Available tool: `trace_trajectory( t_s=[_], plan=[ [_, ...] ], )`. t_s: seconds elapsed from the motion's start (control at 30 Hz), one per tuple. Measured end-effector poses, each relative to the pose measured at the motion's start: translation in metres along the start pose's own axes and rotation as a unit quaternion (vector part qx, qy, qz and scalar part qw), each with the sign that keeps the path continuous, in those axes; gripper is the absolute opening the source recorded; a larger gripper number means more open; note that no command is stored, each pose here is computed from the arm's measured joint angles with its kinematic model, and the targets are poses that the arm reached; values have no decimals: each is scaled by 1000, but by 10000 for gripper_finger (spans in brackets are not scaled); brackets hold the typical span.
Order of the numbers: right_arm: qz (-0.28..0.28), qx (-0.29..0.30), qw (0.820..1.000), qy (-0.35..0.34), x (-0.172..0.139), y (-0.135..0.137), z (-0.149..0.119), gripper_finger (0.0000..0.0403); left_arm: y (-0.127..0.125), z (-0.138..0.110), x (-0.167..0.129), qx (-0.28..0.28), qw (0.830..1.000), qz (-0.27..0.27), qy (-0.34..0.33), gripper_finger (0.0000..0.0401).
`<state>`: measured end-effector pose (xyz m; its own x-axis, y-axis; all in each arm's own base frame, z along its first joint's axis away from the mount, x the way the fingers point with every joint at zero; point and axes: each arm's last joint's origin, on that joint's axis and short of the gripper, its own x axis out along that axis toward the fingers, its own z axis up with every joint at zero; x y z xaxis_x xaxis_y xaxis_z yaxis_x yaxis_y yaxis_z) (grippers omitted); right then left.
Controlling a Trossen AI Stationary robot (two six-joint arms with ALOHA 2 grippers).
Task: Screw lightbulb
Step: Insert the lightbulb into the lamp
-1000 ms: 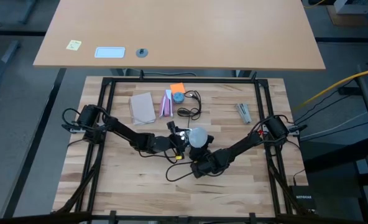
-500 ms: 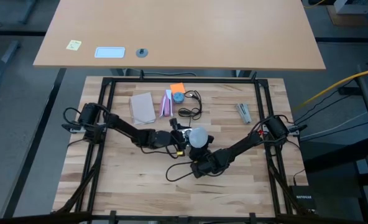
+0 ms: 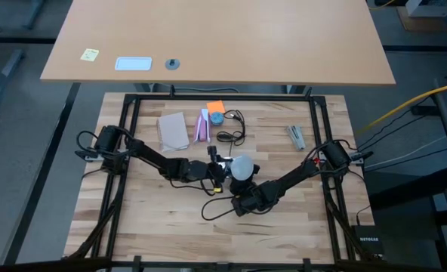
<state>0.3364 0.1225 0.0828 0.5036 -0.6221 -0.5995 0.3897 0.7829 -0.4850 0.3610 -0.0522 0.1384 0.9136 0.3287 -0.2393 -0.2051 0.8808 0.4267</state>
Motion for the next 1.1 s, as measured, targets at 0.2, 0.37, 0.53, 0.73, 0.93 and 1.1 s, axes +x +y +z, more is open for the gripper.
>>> trace_trajectory(
  t_s=[0.2,0.37,0.53,0.73,0.93,1.1],
  plan=[
    [2,-16,1000,2,-6,-6,4,167,-2,1,-1,1,1000,-2,-2,131],
    [9,-36,999,2,-9,-8,6,167,-2,2,-1,-4,1000,-1,-6,134],
    [24,-50,998,5,-13,-12,9,167,0,6,-1,-16,999,3,-28,139],
    [25,-57,998,13,-18,-17,11,167,1,10,-2,-34,998,10,-43,136],
    [48,-64,996,33,-19,-16,9,167,4,15,-6,-83,995,42,-41,138],
    [61,-85,994,38,-34,-17,7,167,6,20,-9,-126,989,63,-42,137]
  ],
)
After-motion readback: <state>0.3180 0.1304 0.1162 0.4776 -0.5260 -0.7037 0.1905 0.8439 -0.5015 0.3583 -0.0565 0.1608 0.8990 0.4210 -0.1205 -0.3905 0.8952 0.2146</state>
